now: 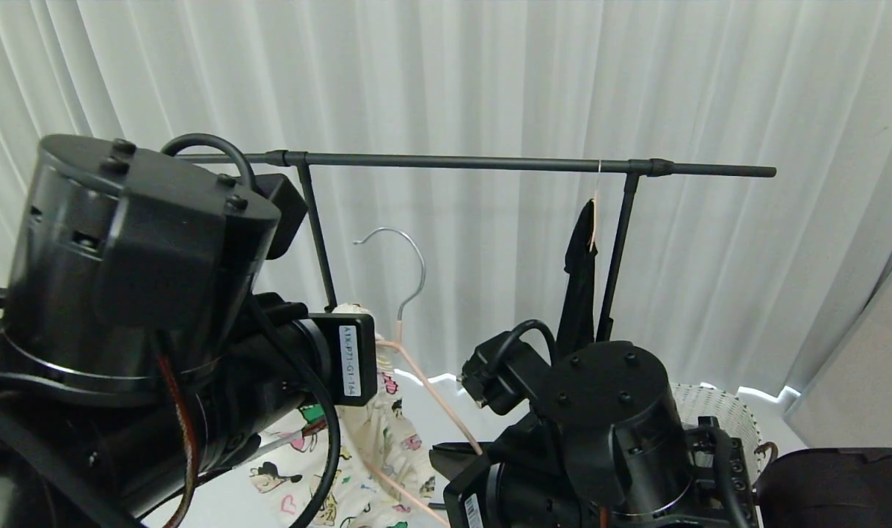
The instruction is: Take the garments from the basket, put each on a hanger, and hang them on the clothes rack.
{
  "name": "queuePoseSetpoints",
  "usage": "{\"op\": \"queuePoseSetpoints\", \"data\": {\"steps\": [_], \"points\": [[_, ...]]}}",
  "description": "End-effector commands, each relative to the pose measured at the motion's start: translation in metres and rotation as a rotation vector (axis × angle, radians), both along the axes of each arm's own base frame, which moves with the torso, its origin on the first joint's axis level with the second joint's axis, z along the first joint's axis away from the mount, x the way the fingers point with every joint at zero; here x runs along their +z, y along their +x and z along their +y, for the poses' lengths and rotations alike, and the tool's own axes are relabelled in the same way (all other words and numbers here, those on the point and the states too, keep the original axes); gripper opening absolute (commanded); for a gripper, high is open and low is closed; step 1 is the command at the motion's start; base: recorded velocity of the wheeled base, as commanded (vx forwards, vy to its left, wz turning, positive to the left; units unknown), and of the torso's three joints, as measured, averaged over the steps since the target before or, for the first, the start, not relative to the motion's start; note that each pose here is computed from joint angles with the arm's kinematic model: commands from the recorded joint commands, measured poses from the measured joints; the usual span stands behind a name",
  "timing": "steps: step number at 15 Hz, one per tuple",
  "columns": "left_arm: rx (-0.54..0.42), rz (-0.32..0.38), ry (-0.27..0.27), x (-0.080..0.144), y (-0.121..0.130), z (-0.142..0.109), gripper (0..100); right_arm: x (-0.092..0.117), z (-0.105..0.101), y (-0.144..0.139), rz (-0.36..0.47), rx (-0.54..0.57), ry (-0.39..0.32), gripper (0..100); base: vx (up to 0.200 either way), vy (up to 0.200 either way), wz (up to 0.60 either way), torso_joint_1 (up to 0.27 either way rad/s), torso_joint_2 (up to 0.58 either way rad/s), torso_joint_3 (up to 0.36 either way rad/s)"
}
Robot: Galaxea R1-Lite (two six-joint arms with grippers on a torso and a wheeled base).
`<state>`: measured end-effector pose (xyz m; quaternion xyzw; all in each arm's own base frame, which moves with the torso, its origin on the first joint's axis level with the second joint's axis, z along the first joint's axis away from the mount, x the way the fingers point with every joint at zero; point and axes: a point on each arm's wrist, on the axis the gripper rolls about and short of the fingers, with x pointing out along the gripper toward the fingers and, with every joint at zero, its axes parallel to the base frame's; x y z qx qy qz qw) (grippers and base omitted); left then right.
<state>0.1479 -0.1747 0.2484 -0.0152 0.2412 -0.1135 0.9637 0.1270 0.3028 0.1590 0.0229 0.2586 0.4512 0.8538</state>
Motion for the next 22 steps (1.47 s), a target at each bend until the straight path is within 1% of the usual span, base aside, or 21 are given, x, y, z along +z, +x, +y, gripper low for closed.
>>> {"op": "queuePoseSetpoints", "data": {"steps": [1, 4, 8, 9, 13, 17, 18, 20, 21, 22], "points": [[-0.052, -0.002, -0.005, 0.001, -0.009, -0.007, 0, -0.001, 0.004, 0.001, 0.002, -0.004, 0.001, 0, 0.000, 0.000, 0.00, 0.000, 0.00, 0.000], [-0.096, -0.005, -0.008, 0.002, -0.019, -0.012, 0, -0.002, 0.004, 0.004, -0.002, -0.023, -0.004, 0, 0.000, 0.000, 0.00, 0.000, 0.00, 0.000], [-0.095, 0.004, 0.010, -0.004, -0.022, -0.006, 0, 0.000, 0.000, 0.010, -0.023, -0.086, -0.006, 0, 0.000, 0.000, 0.00, 0.000, 0.00, 0.000], [-0.095, 0.005, 0.014, -0.006, -0.024, -0.003, 100, 0.000, -0.001, 0.010, -0.026, -0.093, -0.007, 0, 0.000, 0.000, 0.00, 0.000, 0.00, 0.000], [-0.078, -0.009, 0.005, -0.003, -0.027, 0.008, 100, 0.007, -0.006, 0.013, -0.057, -0.151, 0.011, 0, 0.000, 0.000, 0.00, 0.000, 0.00, 0.000], [-0.062, -0.020, 0.000, -0.001, -0.029, 0.016, 100, 0.013, -0.007, 0.014, -0.103, -0.210, 0.061, 0, 0.000, 0.000, 0.00, 0.000, 0.00, 0.000], [-0.050, -0.022, 0.012, -0.003, -0.028, 0.020, 100, 0.013, -0.007, 0.014, -0.109, -0.221, 0.059, 0, 0.000, 0.000, 0.00, 0.000, 0.00, 0.000], [-0.055, -0.044, 0.058, -0.003, -0.030, 0.027, 100, 0.014, -0.009, 0.016, -0.118, -0.250, 0.057, 0, 0.000, 0.000, 0.00, 0.000, 0.00, 0.000], [-0.092, -0.072, 0.128, -0.003, -0.036, 0.036, 100, 0.015, -0.012, 0.020, -0.124, -0.270, 0.058, 0, 0.000, 0.000, 0.00, 0.000, 0.00, 0.000], [-0.110, -0.081, 0.151, -0.004, -0.039, 0.040, 100, 0.016, -0.012, 0.022, -0.127, -0.276, 0.063, 0, 0.000, 0.000, 0.00, 0.000, 0.00, 0.000]]}}
